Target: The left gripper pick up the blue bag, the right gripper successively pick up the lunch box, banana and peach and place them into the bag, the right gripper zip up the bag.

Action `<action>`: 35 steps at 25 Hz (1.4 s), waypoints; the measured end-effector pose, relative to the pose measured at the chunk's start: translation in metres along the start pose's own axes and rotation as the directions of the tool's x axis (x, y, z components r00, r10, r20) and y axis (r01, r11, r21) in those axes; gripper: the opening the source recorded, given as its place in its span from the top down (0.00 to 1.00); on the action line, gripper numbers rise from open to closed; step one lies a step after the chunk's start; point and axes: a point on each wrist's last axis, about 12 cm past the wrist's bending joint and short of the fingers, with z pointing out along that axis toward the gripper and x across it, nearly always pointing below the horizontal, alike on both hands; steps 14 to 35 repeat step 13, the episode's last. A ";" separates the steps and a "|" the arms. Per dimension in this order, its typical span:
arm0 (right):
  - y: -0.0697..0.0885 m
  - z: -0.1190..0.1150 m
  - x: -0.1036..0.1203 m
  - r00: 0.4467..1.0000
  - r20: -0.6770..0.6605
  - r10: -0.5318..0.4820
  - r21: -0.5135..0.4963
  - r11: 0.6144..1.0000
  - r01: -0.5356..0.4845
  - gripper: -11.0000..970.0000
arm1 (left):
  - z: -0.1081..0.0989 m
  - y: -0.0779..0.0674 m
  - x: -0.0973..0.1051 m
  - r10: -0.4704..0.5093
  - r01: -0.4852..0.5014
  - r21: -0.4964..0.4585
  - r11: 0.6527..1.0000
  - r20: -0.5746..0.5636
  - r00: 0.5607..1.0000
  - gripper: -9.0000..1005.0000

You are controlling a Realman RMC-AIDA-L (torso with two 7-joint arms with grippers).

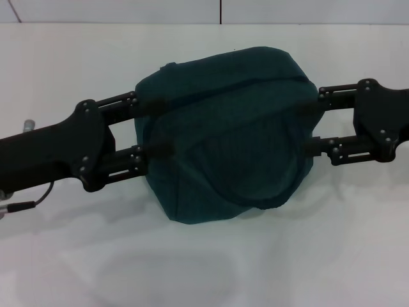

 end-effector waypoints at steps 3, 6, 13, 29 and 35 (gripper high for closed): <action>0.000 0.000 0.001 1.000 -0.004 0.002 0.005 1.000 -0.002 0.31 | 0.000 0.001 0.001 0.001 -0.001 -0.007 1.000 -0.002 1.000 0.34; 0.000 0.000 0.002 1.000 -0.003 0.005 0.007 1.000 -0.005 0.31 | 0.001 0.001 0.001 0.000 0.000 -0.008 1.000 -0.002 1.000 0.34; 0.000 -0.001 0.003 1.000 0.000 0.007 0.013 1.000 -0.007 0.31 | 0.002 0.001 0.003 -0.004 0.004 -0.002 1.000 -0.005 1.000 0.34; 0.000 -0.001 0.003 1.000 0.000 0.007 0.013 1.000 -0.007 0.31 | 0.002 0.001 0.003 -0.004 0.004 -0.002 1.000 -0.005 1.000 0.34; 0.000 -0.001 0.003 1.000 0.000 0.007 0.013 1.000 -0.007 0.31 | 0.002 0.001 0.003 -0.004 0.004 -0.002 1.000 -0.005 1.000 0.34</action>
